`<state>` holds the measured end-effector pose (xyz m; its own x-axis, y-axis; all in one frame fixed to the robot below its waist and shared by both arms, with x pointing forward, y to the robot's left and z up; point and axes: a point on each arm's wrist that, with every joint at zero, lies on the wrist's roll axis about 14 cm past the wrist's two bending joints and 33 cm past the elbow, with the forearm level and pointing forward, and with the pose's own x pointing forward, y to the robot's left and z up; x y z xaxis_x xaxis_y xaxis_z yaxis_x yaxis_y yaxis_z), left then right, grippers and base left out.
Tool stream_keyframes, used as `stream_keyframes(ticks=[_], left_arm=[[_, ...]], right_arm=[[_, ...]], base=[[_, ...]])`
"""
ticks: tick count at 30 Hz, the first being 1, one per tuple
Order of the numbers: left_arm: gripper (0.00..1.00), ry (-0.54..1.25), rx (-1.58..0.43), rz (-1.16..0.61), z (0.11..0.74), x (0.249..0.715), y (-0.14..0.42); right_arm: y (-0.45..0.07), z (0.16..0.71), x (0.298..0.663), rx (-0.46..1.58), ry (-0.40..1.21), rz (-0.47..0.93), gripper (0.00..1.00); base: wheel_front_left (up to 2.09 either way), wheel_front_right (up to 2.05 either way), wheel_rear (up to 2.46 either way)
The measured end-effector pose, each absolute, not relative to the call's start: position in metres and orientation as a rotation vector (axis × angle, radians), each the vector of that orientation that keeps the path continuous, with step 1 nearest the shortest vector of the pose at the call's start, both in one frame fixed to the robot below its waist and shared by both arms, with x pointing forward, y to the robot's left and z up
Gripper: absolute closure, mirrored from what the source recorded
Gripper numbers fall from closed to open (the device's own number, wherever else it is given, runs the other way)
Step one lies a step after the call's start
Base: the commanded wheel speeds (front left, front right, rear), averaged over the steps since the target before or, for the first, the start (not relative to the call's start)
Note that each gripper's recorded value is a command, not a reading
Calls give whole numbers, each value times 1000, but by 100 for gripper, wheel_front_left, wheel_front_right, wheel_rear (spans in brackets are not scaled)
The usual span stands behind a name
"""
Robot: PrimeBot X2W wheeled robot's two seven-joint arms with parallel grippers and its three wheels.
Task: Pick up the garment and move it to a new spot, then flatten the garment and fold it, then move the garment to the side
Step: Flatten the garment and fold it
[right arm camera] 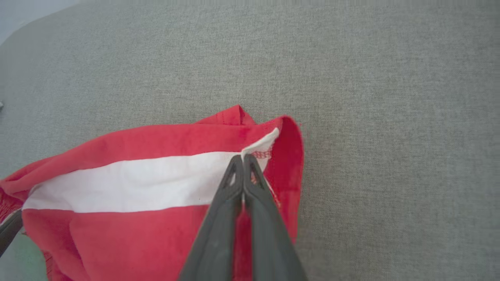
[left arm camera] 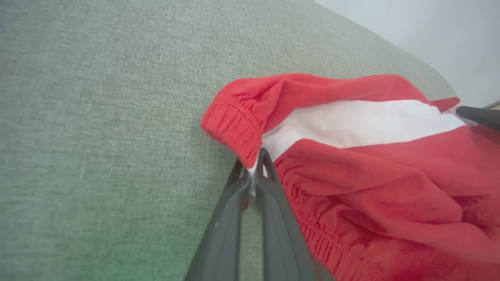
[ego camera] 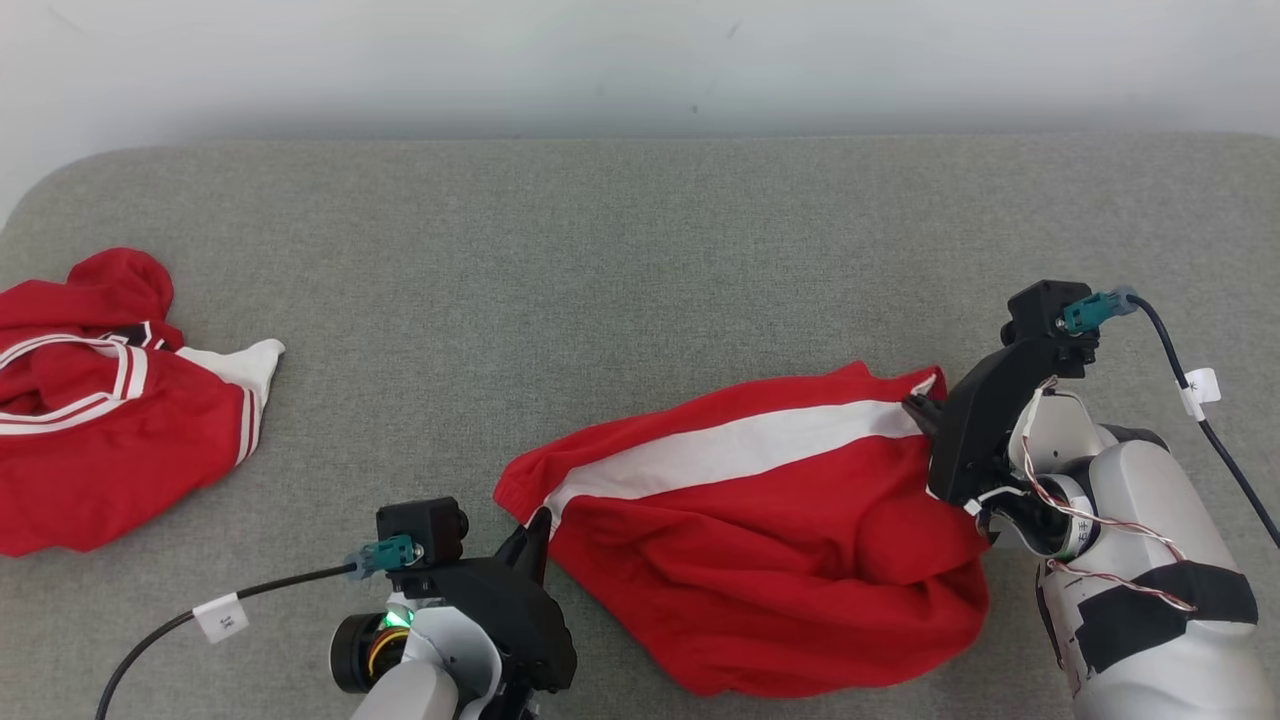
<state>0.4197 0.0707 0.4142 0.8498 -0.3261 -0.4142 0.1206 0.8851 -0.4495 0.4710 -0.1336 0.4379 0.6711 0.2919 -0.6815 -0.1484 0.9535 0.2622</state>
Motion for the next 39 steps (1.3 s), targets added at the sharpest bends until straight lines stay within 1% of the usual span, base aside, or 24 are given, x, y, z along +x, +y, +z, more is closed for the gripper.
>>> stream_keyframes(ticks=[5,11,20,23,24,27,36,39], left_arm=[[100,454,-452,-240,425,425,73],[100,338,-519,-259,460,441,73],[100,123,-597,-372,554,466,71],[100,28,-601,-473,615,472,67],[100,28,-601,-473,615,472,67],[100,30,-587,-538,642,473,60],[100,10,-567,-648,705,476,43],[100,-7,-580,-672,723,478,36]], right_arm=[[-136,452,474,201,737,250,100],[-143,492,486,239,564,248,100],[-158,570,491,303,276,247,100],[-166,623,490,326,96,256,100],[-166,623,490,326,96,256,100],[-164,661,483,296,-23,286,100],[-194,739,461,214,-291,253,100],[-200,757,459,195,-342,244,100]], base=[[0,0,0],[0,0,0],[0,0,0],[0,0,0],[0,0,0],[0,0,0],[0,0,0],[0,0,0]])
